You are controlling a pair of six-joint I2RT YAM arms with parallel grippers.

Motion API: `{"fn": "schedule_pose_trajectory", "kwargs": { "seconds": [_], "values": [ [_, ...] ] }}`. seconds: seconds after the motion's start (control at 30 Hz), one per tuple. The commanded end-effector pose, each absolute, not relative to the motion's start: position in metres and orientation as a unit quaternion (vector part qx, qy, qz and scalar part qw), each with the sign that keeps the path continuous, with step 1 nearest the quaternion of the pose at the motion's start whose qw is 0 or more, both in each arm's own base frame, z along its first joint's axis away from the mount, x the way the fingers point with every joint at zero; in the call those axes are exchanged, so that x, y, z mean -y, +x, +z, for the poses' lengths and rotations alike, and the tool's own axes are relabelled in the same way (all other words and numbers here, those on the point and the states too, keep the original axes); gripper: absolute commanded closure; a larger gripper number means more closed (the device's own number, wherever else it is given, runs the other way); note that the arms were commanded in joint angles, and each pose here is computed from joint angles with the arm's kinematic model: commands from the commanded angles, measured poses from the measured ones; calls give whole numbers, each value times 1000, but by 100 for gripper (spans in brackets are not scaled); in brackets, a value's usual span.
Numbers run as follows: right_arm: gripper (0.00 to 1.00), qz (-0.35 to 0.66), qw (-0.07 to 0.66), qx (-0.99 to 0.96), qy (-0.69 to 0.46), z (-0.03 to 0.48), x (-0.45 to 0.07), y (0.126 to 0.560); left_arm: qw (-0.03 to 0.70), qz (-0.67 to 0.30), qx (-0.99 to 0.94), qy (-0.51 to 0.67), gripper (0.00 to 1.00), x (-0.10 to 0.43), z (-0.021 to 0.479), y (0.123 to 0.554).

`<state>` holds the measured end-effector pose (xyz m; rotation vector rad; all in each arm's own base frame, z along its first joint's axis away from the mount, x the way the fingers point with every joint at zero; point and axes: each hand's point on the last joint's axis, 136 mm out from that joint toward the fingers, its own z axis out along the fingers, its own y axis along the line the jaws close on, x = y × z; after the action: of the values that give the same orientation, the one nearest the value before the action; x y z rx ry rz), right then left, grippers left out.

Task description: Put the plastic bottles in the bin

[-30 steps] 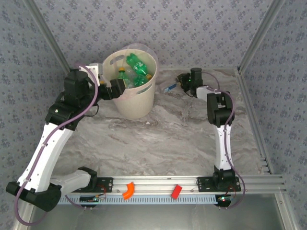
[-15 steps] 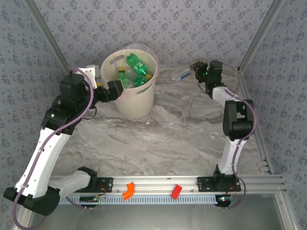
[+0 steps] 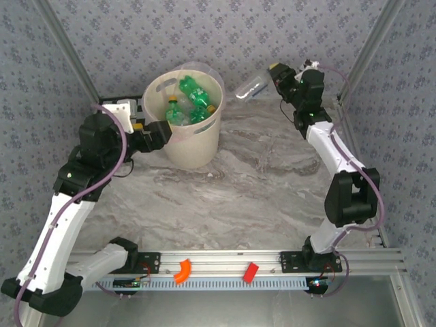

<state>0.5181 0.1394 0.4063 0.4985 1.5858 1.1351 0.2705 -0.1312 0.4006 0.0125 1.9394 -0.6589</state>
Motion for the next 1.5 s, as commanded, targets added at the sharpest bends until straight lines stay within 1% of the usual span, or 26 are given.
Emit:
{"fn": "schedule_pose_trajectory", "kwargs": {
  "seconds": [0.0,0.13,0.3,0.5,0.63,0.8,1.07,1.13,1.17,1.2,1.23,1.33,1.37,1.4,1.47],
  "values": [
    [75,460,557,-672,164,442,-160,501,535,-293,-792,11,0,131,413,259],
    [75,473,557,-671,125,462,-202,486,538,-294,-790,10,0,126,412,247],
    [75,480,547,-681,82,471,-251,477,548,-296,-782,9,0,118,413,232],
    [75,482,524,-702,31,466,-317,478,555,-299,-776,8,0,112,413,219],
    [75,481,502,-719,5,452,-355,484,558,-298,-774,12,0,109,414,211],
    [75,460,496,-736,-17,436,-385,493,565,-295,-770,12,0,105,415,204],
    [74,440,485,-756,-28,412,-405,506,562,-285,-776,14,0,100,407,198],
    [68,447,476,-756,-37,405,-412,506,563,-284,-776,15,0,100,406,198],
    [58,453,471,-756,-40,404,-415,505,562,-283,-777,15,0,100,405,198],
    [43,456,467,-756,-46,402,-418,504,563,-282,-777,15,0,100,405,198],
    [32,455,465,-758,-49,400,-420,503,563,-281,-777,15,0,100,405,198],
    [20,442,473,-760,-63,403,-419,499,561,-280,-779,16,0,100,403,199],
    [7,439,474,-761,-62,404,-418,497,562,-280,-778,16,0,100,404,199],
    [0,438,477,-760,-59,408,-416,496,562,-279,-778,16,0,100,404,199],
    [0,429,487,-757,-74,413,-414,493,561,-280,-779,15,0,100,402,201]
  ]
}}
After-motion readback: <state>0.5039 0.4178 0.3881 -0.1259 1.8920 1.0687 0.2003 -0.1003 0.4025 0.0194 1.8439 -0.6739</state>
